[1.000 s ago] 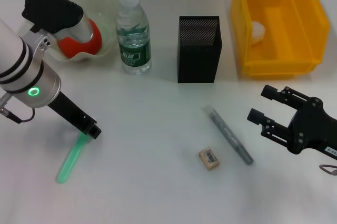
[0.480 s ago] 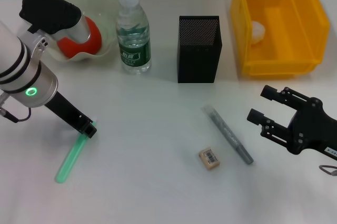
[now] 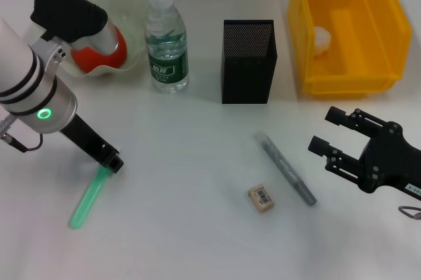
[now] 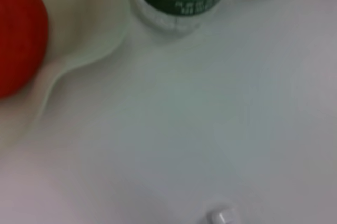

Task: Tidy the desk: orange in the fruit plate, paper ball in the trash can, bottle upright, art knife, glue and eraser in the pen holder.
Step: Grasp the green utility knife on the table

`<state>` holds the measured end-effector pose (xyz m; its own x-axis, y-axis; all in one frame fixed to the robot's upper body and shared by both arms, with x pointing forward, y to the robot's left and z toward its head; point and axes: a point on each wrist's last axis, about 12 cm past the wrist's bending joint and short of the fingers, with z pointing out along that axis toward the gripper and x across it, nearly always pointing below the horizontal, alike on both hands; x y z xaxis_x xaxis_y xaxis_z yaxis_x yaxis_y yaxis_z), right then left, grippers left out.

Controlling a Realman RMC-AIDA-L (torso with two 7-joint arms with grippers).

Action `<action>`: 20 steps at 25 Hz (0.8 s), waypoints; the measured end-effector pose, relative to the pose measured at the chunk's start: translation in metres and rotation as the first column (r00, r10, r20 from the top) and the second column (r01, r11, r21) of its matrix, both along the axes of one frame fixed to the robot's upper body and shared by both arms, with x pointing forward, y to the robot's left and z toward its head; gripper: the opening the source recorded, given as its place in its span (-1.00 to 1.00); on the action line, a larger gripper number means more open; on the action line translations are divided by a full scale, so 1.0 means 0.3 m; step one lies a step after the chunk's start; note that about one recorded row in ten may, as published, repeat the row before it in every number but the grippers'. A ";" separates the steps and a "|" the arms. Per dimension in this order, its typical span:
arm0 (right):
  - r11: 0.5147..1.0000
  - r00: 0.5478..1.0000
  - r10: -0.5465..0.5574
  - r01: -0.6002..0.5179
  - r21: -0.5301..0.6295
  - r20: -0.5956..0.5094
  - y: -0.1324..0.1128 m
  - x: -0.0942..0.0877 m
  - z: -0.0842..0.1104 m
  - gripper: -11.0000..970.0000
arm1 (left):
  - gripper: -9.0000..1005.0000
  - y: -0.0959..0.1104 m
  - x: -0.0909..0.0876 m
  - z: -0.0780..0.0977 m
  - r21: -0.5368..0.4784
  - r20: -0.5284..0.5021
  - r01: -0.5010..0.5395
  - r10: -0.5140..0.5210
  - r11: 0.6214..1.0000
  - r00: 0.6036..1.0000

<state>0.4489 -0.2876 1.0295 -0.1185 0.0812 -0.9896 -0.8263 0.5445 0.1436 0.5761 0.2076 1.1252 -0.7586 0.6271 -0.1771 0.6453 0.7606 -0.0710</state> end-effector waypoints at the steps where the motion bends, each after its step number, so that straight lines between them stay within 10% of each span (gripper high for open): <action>1: 1.000 1.000 0.000 0.000 0.000 0.000 0.000 0.000 0.000 0.34 | -0.19 0.000 0.000 0.000 0.000 0.000 0.000 0.000 1.000 1.000; 20: 1.000 1.000 -0.001 0.001 -0.001 -0.001 -0.001 -0.001 -0.001 0.35 | -0.19 -0.019 0.005 -0.011 0.014 -0.004 0.017 -0.017 1.000 1.000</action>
